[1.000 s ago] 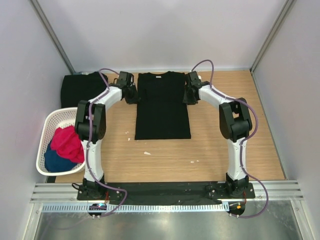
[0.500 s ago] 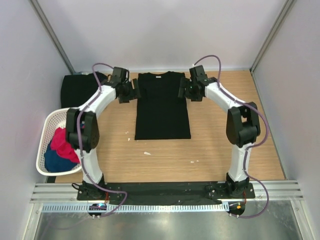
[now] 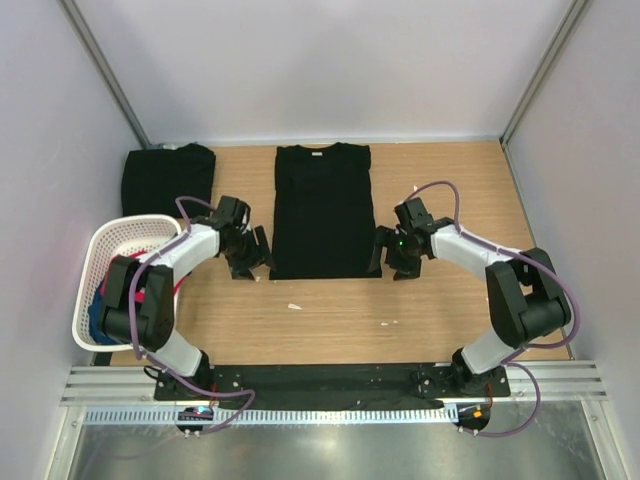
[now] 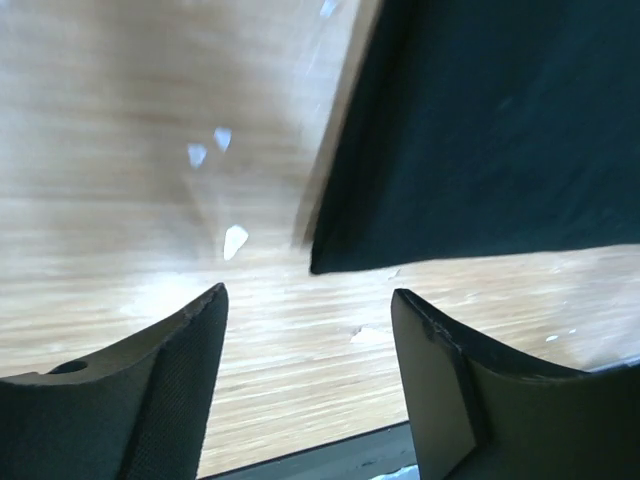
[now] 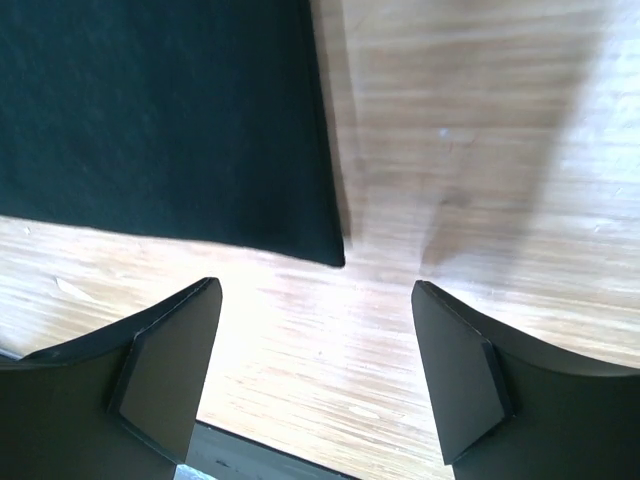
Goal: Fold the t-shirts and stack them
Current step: Fold the tshirt
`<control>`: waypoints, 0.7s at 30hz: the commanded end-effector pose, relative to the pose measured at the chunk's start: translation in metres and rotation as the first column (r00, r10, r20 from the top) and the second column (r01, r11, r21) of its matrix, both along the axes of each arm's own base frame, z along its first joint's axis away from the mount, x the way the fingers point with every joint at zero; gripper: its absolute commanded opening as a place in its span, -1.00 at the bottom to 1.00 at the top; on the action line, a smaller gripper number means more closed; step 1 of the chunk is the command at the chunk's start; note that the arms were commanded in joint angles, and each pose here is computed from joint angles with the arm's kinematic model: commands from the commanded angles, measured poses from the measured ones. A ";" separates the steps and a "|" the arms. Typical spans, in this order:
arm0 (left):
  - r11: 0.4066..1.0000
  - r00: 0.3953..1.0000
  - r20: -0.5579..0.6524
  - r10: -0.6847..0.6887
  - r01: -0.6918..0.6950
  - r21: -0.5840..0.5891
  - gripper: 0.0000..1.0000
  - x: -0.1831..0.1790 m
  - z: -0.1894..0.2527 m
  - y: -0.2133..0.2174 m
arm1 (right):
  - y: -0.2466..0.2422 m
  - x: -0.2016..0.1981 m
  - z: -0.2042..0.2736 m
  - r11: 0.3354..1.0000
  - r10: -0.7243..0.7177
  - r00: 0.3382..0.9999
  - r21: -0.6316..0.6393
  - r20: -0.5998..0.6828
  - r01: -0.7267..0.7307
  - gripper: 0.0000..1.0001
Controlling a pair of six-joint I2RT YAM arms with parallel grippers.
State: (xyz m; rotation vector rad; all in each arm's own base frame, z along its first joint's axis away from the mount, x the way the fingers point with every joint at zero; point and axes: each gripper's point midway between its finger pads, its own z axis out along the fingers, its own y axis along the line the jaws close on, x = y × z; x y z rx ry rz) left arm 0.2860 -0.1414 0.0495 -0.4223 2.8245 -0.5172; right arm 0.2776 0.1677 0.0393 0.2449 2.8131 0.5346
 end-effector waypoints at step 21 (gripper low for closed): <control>0.997 1.000 0.021 -0.021 0.023 -0.075 -0.06 -0.003 -0.020 -0.021 | 0.013 0.008 -0.016 1.000 -0.019 0.999 0.016 0.043 0.019 0.22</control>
